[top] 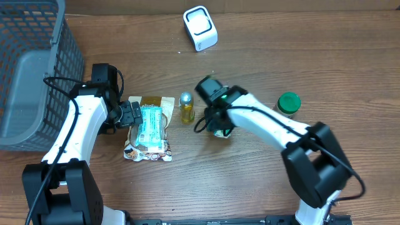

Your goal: Scan the item barcode

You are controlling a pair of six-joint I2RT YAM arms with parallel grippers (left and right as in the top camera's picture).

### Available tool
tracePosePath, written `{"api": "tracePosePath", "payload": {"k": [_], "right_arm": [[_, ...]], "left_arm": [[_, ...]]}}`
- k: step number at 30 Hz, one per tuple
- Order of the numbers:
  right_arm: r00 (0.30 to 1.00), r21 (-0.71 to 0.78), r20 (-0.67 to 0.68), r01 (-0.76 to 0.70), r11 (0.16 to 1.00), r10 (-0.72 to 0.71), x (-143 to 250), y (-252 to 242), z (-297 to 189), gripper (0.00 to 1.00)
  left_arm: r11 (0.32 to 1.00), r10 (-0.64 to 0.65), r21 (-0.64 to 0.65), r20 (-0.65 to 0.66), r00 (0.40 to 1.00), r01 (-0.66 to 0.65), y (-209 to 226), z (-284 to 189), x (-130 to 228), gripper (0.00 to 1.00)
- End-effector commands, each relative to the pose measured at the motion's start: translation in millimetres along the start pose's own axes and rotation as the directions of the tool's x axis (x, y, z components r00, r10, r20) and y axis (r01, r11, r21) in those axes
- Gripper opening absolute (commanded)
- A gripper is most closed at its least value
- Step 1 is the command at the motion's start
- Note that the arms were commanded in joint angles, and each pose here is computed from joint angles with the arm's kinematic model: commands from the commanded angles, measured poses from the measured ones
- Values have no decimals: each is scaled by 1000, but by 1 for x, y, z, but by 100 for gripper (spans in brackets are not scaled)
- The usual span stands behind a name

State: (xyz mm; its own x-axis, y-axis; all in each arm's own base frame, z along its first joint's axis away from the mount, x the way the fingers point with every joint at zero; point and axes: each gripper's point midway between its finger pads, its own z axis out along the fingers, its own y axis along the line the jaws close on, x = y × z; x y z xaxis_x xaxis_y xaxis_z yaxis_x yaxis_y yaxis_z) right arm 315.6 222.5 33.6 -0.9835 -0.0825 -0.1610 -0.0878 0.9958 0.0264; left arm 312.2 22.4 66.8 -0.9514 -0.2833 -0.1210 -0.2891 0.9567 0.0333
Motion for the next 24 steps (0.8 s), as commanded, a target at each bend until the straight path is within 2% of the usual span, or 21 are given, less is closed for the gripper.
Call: {"api": "tracePosePath", "payload": {"k": [1,4,7,15,19,24], "right_arm": [[1000,-295,-24,-6,955,-2,-13,23,-43,4],[996,-497,-76,-2,868,-41,-14,33,-56,4],[994,-620,-105,-36,784,-37,-16,34,-64,4],[997,-737,-76,-41,675,-23,-20,28,-56,4],[999,-805,-31,-17,593,-12,-20,28,-49,4],[1000,-808,6,-11,589,27,-19,18,-30,4]], "left_arm": [[1000,14,10,7,1000,-14,-3,-2,-4,99],[1000,14,10,8,1000,-14,-3,-2,-4,100],[1000,14,10,7,1000,-14,-3,-2,-4,100],[1000,14,10,7,1000,-14,-3,-2,-4,100],[1000,14,10,7,1000,-14,-3,-2,-4,99],[1000,14,10,7,1000,-14,-3,-2,-4,100]]}}
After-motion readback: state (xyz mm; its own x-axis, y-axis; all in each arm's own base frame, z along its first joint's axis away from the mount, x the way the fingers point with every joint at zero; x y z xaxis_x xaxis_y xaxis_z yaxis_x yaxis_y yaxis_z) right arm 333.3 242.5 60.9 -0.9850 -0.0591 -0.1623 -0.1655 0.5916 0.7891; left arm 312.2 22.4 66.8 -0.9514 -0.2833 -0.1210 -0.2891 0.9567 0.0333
